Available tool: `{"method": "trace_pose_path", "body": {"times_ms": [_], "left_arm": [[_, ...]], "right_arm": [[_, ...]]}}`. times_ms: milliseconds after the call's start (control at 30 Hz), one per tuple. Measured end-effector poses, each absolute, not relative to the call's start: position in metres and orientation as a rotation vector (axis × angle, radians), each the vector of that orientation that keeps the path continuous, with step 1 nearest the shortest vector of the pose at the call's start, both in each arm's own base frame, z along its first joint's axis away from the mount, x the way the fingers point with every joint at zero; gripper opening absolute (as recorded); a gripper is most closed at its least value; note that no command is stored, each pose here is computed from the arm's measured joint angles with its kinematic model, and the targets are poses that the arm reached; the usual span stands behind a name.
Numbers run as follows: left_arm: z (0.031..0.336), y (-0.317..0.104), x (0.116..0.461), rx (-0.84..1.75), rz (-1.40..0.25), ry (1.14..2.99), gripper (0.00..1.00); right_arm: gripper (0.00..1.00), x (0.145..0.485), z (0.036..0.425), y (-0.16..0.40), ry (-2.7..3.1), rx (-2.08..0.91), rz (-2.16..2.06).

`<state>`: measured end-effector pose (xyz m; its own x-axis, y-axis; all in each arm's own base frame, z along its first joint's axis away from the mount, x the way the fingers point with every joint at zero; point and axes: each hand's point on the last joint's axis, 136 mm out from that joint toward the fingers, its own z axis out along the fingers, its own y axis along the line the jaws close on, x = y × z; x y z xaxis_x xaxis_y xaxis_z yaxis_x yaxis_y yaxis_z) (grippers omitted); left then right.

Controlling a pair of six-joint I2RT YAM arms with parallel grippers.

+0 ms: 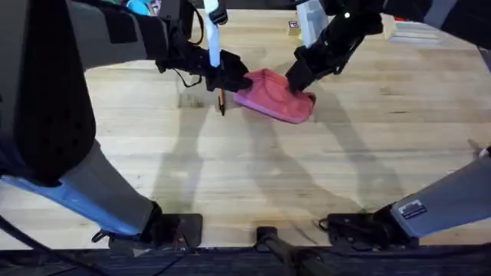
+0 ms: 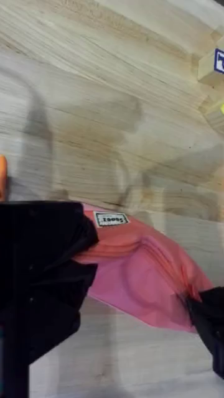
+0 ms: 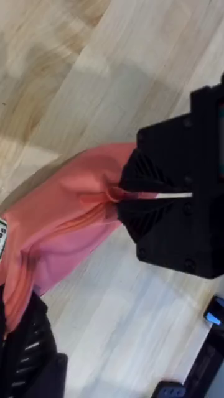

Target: Unzip the bag, pick up the pens from the table one at a time and place them inside, then zip the bag closed.

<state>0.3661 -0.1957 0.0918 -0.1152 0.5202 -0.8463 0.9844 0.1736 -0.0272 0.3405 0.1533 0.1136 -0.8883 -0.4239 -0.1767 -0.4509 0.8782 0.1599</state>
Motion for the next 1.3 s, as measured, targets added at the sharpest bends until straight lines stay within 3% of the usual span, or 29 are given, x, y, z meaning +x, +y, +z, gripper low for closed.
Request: {"method": "trace_pose_path", "body": {"times_ms": [767,1300], "left_arm": [[0.092,-0.196,0.366,1.435,-0.824,1.737,0.042],[0.092,-0.196,0.366,1.436,-0.822,1.738,0.042]], "right_arm": [[0.032,0.344,0.116,0.160,2.883,-0.684,0.343],[0.033,0.386,0.142,0.225,2.592,-0.685,0.503]]}}
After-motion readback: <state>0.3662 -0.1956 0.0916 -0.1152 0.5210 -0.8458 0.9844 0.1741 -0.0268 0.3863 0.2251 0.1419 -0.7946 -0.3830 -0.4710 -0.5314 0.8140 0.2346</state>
